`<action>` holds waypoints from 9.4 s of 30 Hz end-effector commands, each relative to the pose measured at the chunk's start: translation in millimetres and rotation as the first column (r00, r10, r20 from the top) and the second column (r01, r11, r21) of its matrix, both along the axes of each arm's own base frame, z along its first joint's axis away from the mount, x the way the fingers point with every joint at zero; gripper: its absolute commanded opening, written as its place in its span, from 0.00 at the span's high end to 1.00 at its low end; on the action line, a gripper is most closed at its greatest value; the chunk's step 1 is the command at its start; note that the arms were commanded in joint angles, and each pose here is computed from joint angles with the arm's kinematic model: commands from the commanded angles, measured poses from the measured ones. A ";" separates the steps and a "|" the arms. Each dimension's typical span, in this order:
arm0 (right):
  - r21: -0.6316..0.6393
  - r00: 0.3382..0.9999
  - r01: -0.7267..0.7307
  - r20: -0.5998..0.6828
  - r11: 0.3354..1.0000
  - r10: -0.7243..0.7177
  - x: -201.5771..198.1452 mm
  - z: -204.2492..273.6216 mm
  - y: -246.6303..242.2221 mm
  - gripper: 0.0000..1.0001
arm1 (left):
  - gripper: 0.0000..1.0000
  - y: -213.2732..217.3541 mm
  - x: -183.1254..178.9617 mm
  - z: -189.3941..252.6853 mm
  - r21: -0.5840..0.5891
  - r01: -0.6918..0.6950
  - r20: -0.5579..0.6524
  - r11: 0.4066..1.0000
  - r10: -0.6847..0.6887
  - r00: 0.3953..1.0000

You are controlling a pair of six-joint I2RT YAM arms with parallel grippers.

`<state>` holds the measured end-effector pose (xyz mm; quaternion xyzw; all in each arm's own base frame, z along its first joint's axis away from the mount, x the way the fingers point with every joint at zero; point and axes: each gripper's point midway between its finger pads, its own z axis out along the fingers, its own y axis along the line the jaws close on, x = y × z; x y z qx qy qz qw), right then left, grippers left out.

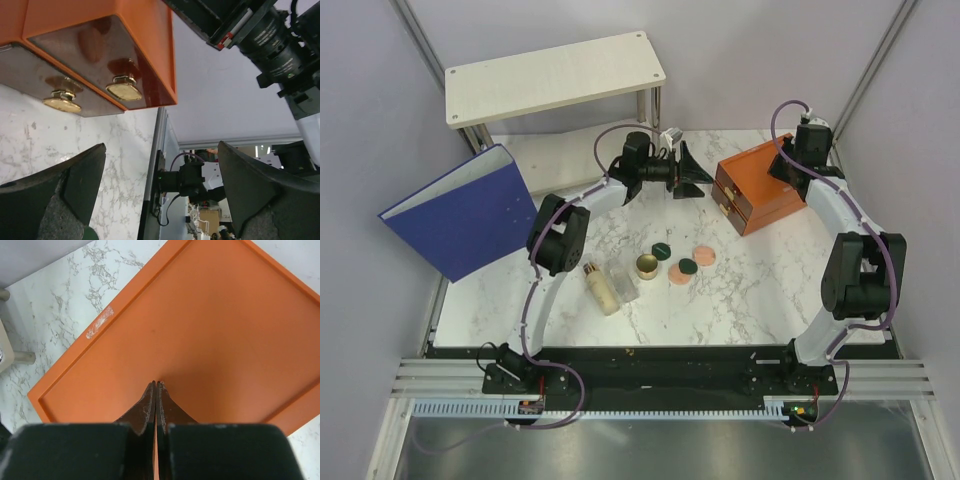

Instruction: Organize the makeup

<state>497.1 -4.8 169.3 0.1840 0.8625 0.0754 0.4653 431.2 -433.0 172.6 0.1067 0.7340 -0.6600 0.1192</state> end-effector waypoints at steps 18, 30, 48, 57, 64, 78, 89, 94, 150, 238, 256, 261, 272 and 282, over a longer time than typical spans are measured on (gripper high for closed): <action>0.065 0.997 -0.016 -0.079 0.998 0.021 -3.4 -35.5 9.9 1.00 | 0.13 -14.3 16.2 -27.2 0.064 -0.094 -0.138 0.994 0.102 0.985; 0.047 0.995 0.017 -0.099 0.999 -0.013 -9.5 -42.3 3.4 1.00 | 0.24 -35.3 30.4 -21.3 0.145 -0.257 -0.218 0.955 0.285 0.934; 0.063 0.994 0.005 -0.111 0.998 0.002 -10.8 -49.8 7.6 1.00 | 0.32 -59.5 25.3 7.9 0.017 -0.289 -0.205 0.957 0.286 0.936; 0.068 0.993 0.006 -0.114 0.998 0.002 -11.8 -51.8 7.8 1.00 | 0.43 -68.8 14.9 10.4 0.011 -0.257 -0.195 0.966 0.254 0.947; 0.076 0.993 0.005 -0.118 0.997 0.004 -13.1 -54.2 9.6 1.00 | 0.50 -71.1 10.5 -4.4 0.042 -0.244 -0.207 0.969 0.248 0.947; 0.087 0.990 -0.003 -0.141 0.996 0.015 -16.5 -63.9 12.2 1.00 | 0.74 -68.6 2.1 -31.3 0.127 -0.196 -0.208 0.972 0.219 0.953; 0.087 0.989 -0.005 -0.150 0.996 0.018 -18.7 -67.6 12.0 1.00 | 0.93 -46.4 0.0 -38.7 0.203 -0.206 -0.190 0.957 0.245 0.951; 0.087 0.989 -0.005 -0.150 0.996 0.018 -18.0 -68.2 12.0 1.00 | 0.96 -23.6 -9.6 -46.0 0.255 -0.185 -0.222 0.949 0.244 0.944; 0.118 0.972 -0.038 -0.225 0.992 0.064 -31.1 -98.1 20.4 1.00 | 0.15 105.7 -71.8 -24.0 0.490 -0.306 0.190 0.816 0.242 0.951; 0.068 0.915 -0.053 -0.397 0.996 0.076 -58.7 -137.6 19.3 1.00 | 0.98 164.3 -110.1 -12.3 0.771 -0.292 0.225 0.566 0.186 0.956; 0.066 0.910 -0.063 -0.405 0.996 0.085 -58.8 -141.7 19.4 1.00 | 0.98 19.8 -4.6 84.1 0.392 -0.217 0.277 0.894 0.110 0.954; 0.069 0.910 -0.067 -0.405 0.995 0.089 -58.9 -141.6 20.1 1.00 | 0.97 -11.0 -15.3 75.9 0.349 -0.166 0.265 0.922 0.072 0.962; 0.085 0.904 -0.077 -0.415 0.993 0.105 -59.9 -147.1 23.3 1.00 | 0.79 -36.1 -26.4 43.3 0.384 -0.130 0.261 0.914 0.028 0.965; 0.092 0.904 -0.080 -0.413 0.993 0.111 -60.6 -146.0 24.7 1.00 | 0.71 -30.5 -9.9 35.2 0.418 -0.215 0.304 0.883 0.087 0.949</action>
